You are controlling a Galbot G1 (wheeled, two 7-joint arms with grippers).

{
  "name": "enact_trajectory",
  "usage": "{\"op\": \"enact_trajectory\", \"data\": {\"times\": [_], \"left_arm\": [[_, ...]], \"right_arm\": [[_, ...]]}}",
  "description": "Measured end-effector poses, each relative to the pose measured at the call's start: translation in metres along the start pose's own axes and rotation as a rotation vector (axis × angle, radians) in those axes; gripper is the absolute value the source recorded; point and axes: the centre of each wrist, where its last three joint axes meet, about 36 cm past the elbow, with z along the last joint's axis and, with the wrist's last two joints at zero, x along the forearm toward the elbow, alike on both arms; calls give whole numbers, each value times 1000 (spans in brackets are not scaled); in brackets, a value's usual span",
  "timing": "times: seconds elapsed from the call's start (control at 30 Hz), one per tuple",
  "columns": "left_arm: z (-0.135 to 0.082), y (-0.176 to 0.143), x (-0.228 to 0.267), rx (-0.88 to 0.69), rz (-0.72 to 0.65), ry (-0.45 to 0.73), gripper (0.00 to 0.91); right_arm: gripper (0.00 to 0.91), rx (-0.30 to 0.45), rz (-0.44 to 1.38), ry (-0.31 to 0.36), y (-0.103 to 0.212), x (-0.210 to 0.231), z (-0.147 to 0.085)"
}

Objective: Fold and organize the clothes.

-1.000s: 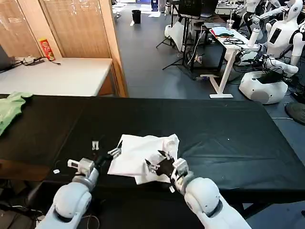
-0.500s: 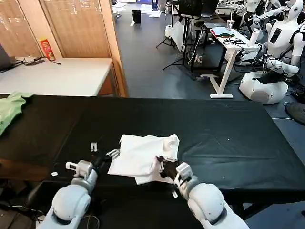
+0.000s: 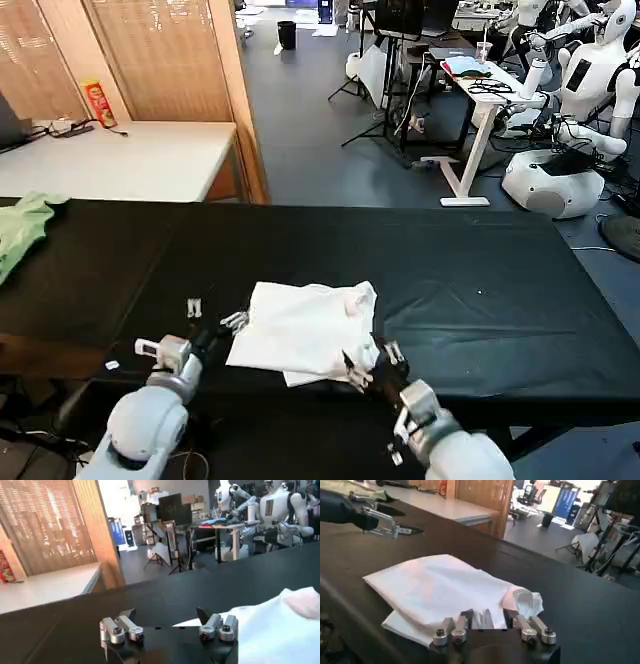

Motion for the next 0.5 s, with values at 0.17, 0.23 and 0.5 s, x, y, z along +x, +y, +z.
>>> {"op": "enact_trajectory", "data": {"times": [0.17,0.23,0.5], "left_arm": [[8,3,-3,64,6,11,878],[9,5,-4,100,11,15,878],[25,10,-14,316,45,46,878]], "right_arm": [[878,-106,29,-23,1,-3,7],[878,-127,38,-34,1,-8,8],[878,-231,90,-68,-6,-4,12]]}}
